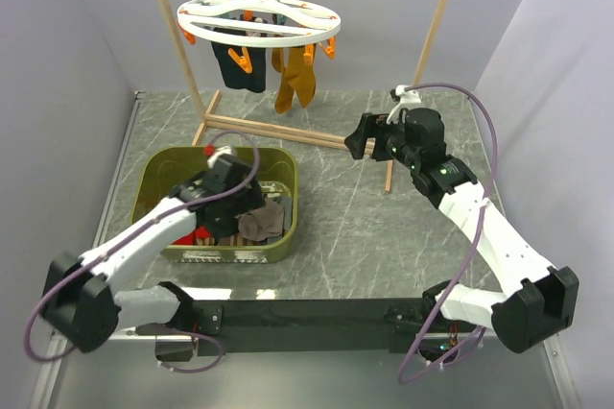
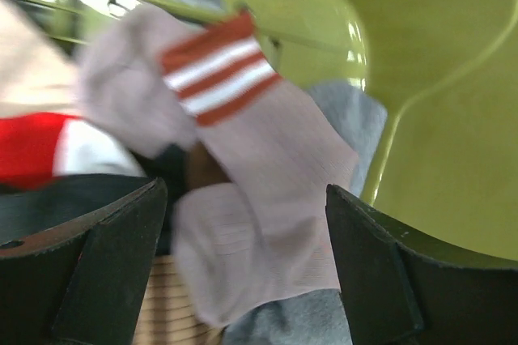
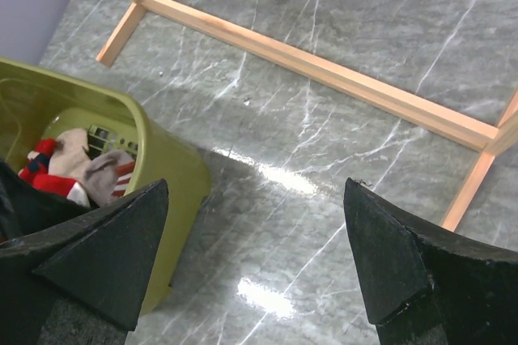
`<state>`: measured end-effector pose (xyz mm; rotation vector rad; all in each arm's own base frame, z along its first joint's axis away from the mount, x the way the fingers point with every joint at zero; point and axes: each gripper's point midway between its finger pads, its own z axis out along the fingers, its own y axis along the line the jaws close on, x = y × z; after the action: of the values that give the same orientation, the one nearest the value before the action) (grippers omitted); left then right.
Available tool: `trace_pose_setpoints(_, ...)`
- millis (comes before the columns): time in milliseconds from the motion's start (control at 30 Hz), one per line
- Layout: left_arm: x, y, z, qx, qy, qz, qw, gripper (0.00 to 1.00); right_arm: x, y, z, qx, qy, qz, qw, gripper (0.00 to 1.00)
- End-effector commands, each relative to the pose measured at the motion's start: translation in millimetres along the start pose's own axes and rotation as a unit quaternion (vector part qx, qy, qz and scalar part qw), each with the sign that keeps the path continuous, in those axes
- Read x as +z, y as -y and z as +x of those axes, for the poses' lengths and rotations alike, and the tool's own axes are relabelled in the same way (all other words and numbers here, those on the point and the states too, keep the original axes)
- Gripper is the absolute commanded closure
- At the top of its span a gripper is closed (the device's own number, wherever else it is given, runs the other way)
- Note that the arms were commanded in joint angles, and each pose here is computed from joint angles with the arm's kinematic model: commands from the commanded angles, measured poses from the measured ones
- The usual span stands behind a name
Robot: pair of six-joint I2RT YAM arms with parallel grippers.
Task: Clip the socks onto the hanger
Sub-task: Pick up the sock from the bin.
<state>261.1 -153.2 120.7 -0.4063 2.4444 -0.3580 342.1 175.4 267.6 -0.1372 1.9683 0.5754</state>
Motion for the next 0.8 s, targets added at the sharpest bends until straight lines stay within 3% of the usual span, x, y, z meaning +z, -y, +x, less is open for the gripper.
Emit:
trace_pose_setpoints(0,5.9,30.1,-3.4,0.040,0.015,0.011,0.999,0.15,1.7,-8.4,-17.4,-0.019,0.012,-0.010,1.000,0.05)
trace_pose_setpoints(200,30.0,19.4,20.2,0.036,-0.011,-0.023,0.999,0.14,-2.7,-6.1,-15.9,-0.023,0.013,-0.005,1.000,0.06)
trace_pose_setpoints(467,45.8,0.6,-11.9,-0.018,0.024,-0.056,0.998,0.21,-12.6,-1.8,-17.6,-0.022,0.023,0.009,0.999,0.06)
trace_pose_setpoints(767,68.9,-22.3,-34.6,-0.045,0.049,-0.076,0.995,0.15,-21.1,0.9,-23.5,-0.018,0.034,0.022,0.999,0.05)
